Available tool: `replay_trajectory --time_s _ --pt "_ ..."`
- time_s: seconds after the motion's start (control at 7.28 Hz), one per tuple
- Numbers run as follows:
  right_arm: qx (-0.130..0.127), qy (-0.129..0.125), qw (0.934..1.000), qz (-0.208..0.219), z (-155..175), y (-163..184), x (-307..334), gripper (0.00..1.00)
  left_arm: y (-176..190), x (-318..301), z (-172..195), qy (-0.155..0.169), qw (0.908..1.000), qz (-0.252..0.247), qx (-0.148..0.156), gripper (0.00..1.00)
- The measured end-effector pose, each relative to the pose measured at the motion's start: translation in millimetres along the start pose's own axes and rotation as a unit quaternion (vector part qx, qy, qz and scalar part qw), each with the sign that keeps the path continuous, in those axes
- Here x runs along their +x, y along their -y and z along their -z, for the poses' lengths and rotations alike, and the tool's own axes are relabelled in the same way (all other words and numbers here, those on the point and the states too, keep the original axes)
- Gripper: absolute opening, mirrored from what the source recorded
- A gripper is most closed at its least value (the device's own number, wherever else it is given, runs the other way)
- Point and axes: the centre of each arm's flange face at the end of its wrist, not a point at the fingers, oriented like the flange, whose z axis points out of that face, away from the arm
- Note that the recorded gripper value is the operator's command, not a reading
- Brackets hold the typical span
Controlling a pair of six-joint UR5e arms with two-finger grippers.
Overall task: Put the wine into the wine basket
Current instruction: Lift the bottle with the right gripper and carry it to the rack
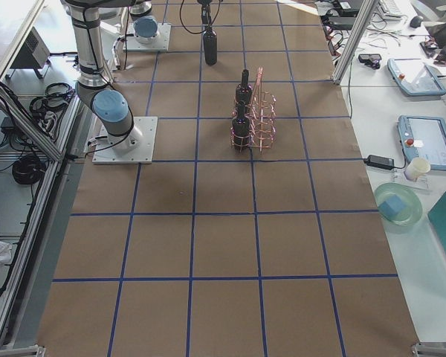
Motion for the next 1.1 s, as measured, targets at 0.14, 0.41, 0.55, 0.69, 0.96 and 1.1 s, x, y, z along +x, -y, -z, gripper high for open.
replay_trajectory --time_s 0.14,0.41,0.55,0.69,0.96,1.1 --pt "0.003 0.003 1.0 0.005 4 1 0 0.23 0 -1 0 0.0 1.0 0.001 0.0 1.0" --pt "0.021 0.018 0.9995 0.011 31 15 15 0.18 0 0 -1 0.0 1.0 0.0 -0.001 1.0" --pt "0.027 0.019 0.9993 0.019 49 24 32 0.16 0 0 -1 0.0 1.0 0.0 -0.001 1.0" --pt "0.023 0.01 0.9991 0.034 70 30 56 0.13 0 0 -1 0.0 1.0 0.0 -0.001 1.0" --pt "-0.009 -0.021 0.9964 0.081 123 28 130 0.09 -1 3 -3 -0.001 1.0 -0.001 -0.004 1.0" --pt "-0.03 -0.034 0.9937 0.103 143 33 173 0.08 0 7 -7 -0.003 1.0 -0.002 -0.007 1.0"
